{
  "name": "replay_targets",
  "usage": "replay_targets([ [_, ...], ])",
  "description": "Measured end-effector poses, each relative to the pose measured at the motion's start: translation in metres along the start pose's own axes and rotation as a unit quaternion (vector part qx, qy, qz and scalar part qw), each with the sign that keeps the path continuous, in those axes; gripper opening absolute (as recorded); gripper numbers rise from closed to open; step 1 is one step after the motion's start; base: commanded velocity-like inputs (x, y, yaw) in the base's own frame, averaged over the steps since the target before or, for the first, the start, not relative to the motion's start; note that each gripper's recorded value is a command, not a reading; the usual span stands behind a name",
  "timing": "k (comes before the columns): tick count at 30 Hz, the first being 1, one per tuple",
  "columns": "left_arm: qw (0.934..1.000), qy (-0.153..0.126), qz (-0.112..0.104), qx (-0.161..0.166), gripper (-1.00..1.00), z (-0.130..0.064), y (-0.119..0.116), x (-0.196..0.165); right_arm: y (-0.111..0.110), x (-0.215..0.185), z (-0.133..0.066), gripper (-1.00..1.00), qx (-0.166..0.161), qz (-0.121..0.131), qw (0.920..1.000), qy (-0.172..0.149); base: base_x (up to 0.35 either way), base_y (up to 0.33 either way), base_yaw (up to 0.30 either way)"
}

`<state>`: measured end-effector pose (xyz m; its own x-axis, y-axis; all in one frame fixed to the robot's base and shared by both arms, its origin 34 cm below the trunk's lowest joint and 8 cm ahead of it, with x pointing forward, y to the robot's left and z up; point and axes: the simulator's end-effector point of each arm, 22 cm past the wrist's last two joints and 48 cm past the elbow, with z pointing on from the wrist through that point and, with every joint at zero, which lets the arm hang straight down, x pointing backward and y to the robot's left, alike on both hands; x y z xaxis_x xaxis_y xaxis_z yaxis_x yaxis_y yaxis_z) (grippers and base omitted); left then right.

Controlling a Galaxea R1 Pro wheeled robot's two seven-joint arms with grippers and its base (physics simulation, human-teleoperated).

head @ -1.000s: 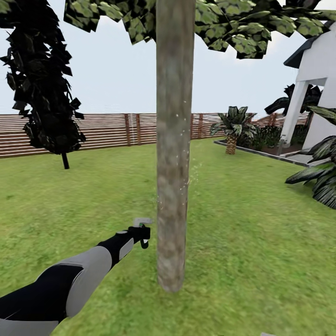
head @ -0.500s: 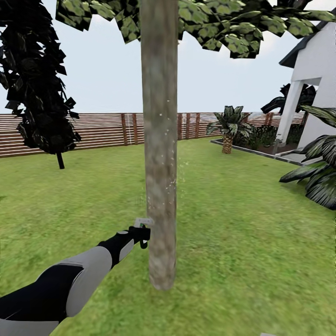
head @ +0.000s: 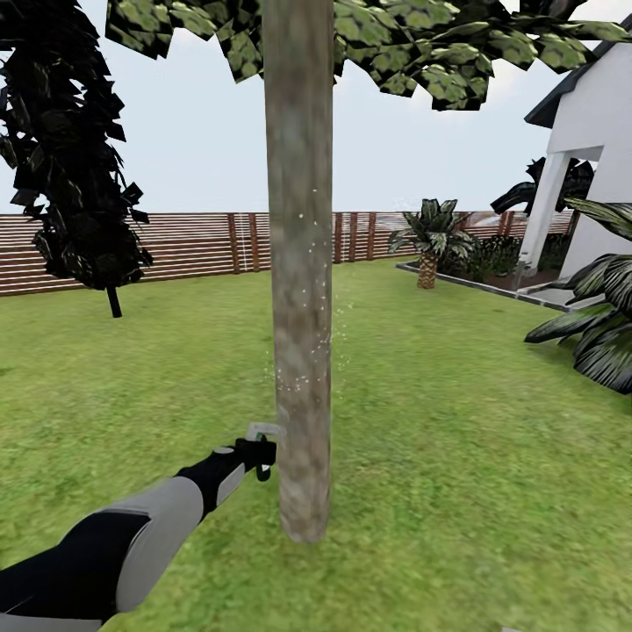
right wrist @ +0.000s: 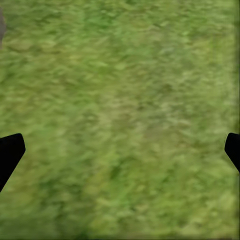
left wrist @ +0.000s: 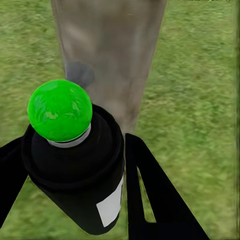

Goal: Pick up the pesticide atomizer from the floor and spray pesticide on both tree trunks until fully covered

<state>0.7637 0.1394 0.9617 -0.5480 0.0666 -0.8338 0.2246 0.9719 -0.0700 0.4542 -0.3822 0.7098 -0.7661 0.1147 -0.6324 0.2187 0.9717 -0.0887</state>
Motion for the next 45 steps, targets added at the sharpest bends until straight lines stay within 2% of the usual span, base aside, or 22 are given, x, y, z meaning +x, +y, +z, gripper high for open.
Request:
replay_targets([
  [3,0.9999,-0.002,0.0,0.014,-1.0,0.002,-0.022,-0.003,-0.001,0.0,0.0,1.0,0.002,0.0,1.0,0.0,0.0,0.0,0.0],
  [7,0.9998,-0.012,0.0,0.017,-1.0,0.002,-0.027,-0.013,-0.002,0.0,0.0,1.0,0.003,-0.001,1.0,0.0,0.0,0.0,0.0],
  [11,0.9989,-0.043,0.002,0.018,-1.0,0.0,-0.03,-0.048,-0.001,0.0,0.0,1.0,0.003,-0.001,1.0,-0.001,0.0,0.0,0.0],
  [16,0.9995,-0.028,-0.002,0.015,-1.0,-0.011,-0.028,-0.092,-0.001,0.001,0.0,1.0,0.002,-0.001,1.0,0.0,0.0,0.0,0.0],
  [18,0.9996,-0.016,-0.014,0.017,-1.0,-0.027,-0.028,-0.126,-0.001,0.001,0.0,1.0,0.003,-0.001,1.0,0.0,0.0,0.0,0.0],
  [21,0.9996,-0.014,-0.018,0.019,-1.0,-0.047,-0.029,-0.158,-0.001,0.001,0.0,1.0,0.003,-0.001,1.0,-0.001,0.0,0.0,0.0],
  [23,0.9995,-0.013,-0.019,0.02,-1.0,-0.057,-0.03,-0.17,-0.001,0.001,0.0,1.0,0.003,-0.001,1.0,-0.001,0.0,0.0,0.0],
  [26,0.9996,-0.003,-0.02,0.021,-1.0,-0.081,-0.031,-0.192,0.0,0.001,0.0,1.0,0.002,-0.001,1.0,-0.001,0.0,0.0,0.0],
  [30,0.9994,0.013,-0.02,0.025,-1.0,-0.1,-0.037,-0.208,0.0,0.001,0.0,1.0,0.002,-0.001,1.0,-0.001,0.0,0.0,0.0],
  [32,0.9995,0.003,-0.016,0.026,-1.0,-0.109,-0.04,-0.23,0.0,0.001,0.0,1.0,0.002,-0.001,1.0,-0.001,0.0,0.0,0.0],
  [35,0.9993,-0.028,-0.004,0.025,-1.0,-0.128,-0.044,-0.287,0.0,0.001,0.0,1.0,0.002,-0.001,1.0,-0.001,0.0,0.0,0.0],
  [38,0.9993,-0.029,0.005,0.022,-1.0,-0.136,-0.045,-0.321,0.0,0.001,0.0,1.0,0.002,-0.001,1.0,0.0,0.0,0.0,0.0],
  [45,0.9973,-0.068,0.025,0.013,-1.0,-0.179,-0.048,-0.411,0.0,0.001,0.0,1.0,0.002,-0.001,1.0,0.0,0.0,0.0,0.0],
])
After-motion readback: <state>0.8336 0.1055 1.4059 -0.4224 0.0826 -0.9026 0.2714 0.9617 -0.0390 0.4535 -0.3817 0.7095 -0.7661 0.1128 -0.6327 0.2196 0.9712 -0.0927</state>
